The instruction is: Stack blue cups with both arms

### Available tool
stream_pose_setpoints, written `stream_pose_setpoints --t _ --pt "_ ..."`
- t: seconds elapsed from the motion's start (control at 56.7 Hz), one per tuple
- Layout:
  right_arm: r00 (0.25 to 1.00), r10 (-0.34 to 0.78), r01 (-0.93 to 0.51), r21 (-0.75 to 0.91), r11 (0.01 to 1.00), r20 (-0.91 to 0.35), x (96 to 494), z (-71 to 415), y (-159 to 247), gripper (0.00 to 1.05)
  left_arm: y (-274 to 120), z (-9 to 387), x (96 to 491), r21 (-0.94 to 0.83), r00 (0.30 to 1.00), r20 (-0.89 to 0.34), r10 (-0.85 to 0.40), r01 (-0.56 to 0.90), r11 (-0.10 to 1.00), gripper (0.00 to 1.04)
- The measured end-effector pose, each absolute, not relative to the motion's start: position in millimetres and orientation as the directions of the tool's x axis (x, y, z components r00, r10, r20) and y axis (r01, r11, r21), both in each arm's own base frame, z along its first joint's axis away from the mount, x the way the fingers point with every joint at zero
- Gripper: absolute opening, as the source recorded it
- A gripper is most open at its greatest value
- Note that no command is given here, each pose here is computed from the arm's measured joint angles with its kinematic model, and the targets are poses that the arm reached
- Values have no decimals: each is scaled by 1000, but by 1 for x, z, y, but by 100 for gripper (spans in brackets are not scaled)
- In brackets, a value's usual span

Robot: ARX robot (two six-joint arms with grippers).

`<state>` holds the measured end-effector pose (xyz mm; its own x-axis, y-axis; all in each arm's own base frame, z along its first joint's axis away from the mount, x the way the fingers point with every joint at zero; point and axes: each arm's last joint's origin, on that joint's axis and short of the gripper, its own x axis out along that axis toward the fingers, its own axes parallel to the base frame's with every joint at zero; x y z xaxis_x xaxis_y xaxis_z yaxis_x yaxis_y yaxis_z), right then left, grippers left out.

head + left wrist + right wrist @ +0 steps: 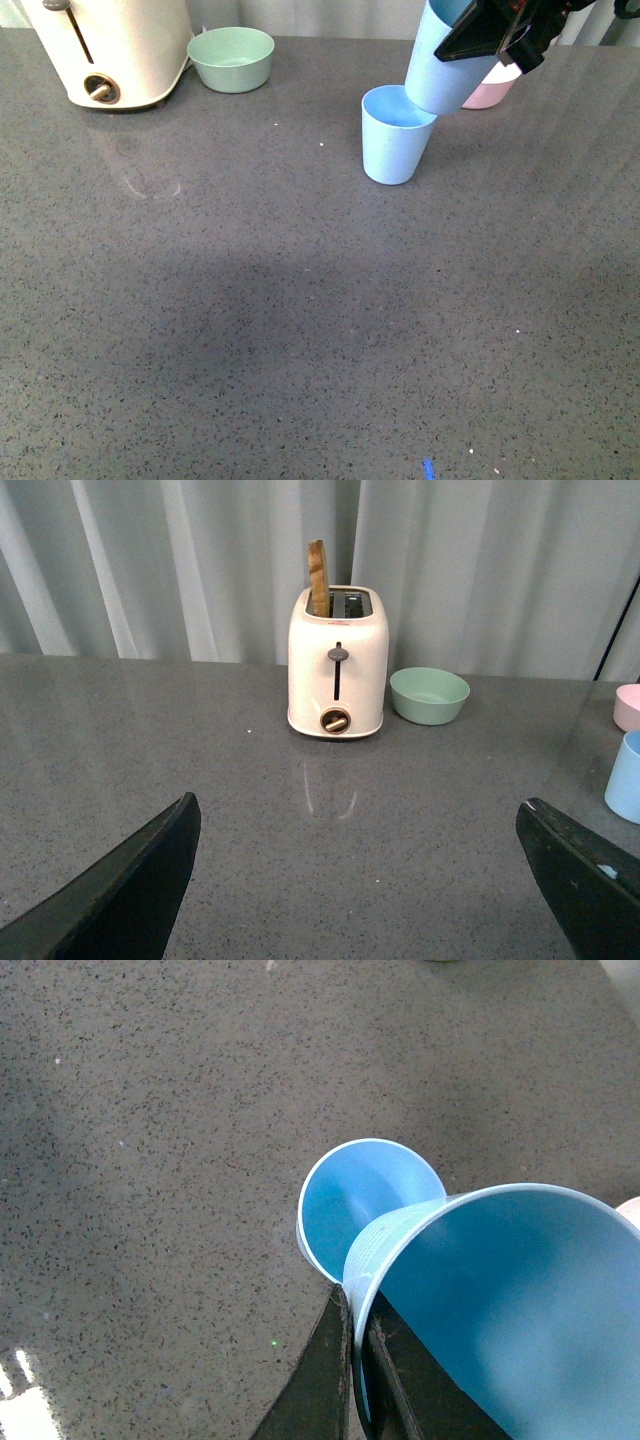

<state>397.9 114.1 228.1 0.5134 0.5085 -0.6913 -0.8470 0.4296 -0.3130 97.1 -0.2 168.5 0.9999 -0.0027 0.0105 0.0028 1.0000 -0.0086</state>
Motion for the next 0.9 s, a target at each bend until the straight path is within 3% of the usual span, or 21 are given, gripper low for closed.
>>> stream_pose_setpoints --t 0.899 --pt "478 486 -863 -289 415 -732 418 204 146 2 0 169 97 -9 1000 10 -3 3 1000 96"
